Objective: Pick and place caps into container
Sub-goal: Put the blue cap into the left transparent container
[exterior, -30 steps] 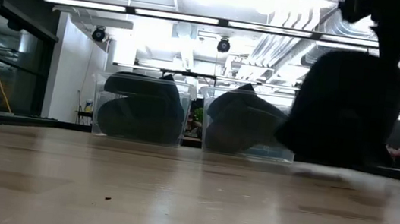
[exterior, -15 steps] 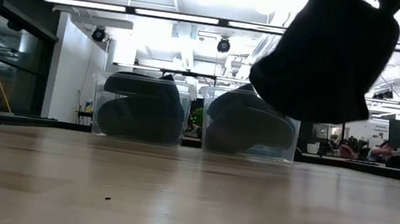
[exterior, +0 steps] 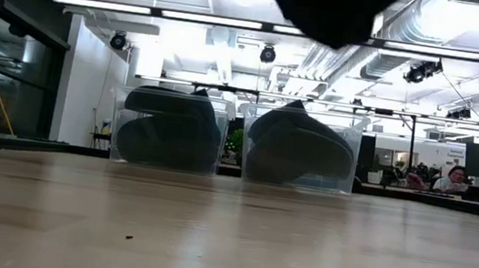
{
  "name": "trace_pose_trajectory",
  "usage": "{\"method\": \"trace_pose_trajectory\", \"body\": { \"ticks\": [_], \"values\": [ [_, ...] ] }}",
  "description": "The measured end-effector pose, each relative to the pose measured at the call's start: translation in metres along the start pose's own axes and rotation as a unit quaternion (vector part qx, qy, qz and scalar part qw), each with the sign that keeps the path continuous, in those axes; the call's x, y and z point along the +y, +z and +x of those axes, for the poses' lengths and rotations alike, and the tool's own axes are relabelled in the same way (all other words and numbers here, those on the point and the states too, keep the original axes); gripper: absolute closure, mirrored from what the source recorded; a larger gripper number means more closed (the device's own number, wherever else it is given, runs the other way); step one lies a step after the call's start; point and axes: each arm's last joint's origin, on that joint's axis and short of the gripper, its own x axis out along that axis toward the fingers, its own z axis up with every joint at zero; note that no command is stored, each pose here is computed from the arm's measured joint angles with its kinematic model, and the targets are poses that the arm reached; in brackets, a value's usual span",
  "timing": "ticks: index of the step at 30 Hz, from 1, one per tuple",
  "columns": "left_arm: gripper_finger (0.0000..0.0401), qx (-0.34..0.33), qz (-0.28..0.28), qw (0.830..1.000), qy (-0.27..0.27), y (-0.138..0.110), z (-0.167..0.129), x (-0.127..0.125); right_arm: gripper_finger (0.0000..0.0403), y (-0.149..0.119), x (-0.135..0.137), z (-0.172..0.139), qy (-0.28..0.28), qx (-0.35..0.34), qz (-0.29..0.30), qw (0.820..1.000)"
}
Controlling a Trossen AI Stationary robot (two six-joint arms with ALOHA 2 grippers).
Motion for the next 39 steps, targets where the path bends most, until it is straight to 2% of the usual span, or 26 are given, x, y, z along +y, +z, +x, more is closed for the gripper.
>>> {"method": "trace_pose_trajectory", "body": {
  "ticks": [6,13,19,23,26,35,39],
  "values": [
    [0.0327,-0.048,0.000,0.999,0.005,0.005,0.014,-0.005,0.0395,0.015,-0.001,-0.032,0.047,-0.088,-0.040,0.994],
    [0.0327,-0.134,0.018,0.991,0.015,0.017,0.022,-0.010,0.0395,0.025,-0.003,-0.060,0.110,-0.155,-0.075,0.979],
    [0.0327,-0.173,0.052,0.983,0.028,0.022,0.026,-0.012,0.0395,0.023,-0.007,-0.073,0.119,-0.172,-0.087,0.974],
    [0.0324,-0.213,0.059,0.975,0.001,0.030,0.022,-0.014,0.0395,0.020,-0.011,-0.077,0.110,-0.174,-0.089,0.975],
    [0.0301,-0.226,0.056,0.973,-0.003,0.033,0.021,-0.014,0.0395,0.019,-0.013,-0.079,0.102,-0.179,-0.087,0.975],
    [0.0172,-0.228,0.050,0.972,0.006,0.033,0.021,-0.013,0.0395,0.021,-0.012,-0.079,0.103,-0.187,-0.086,0.973],
    [0.0149,-0.243,0.048,0.969,0.008,0.036,0.019,-0.013,0.0395,0.023,-0.011,-0.079,0.105,-0.194,-0.084,0.972]
  ]
}}
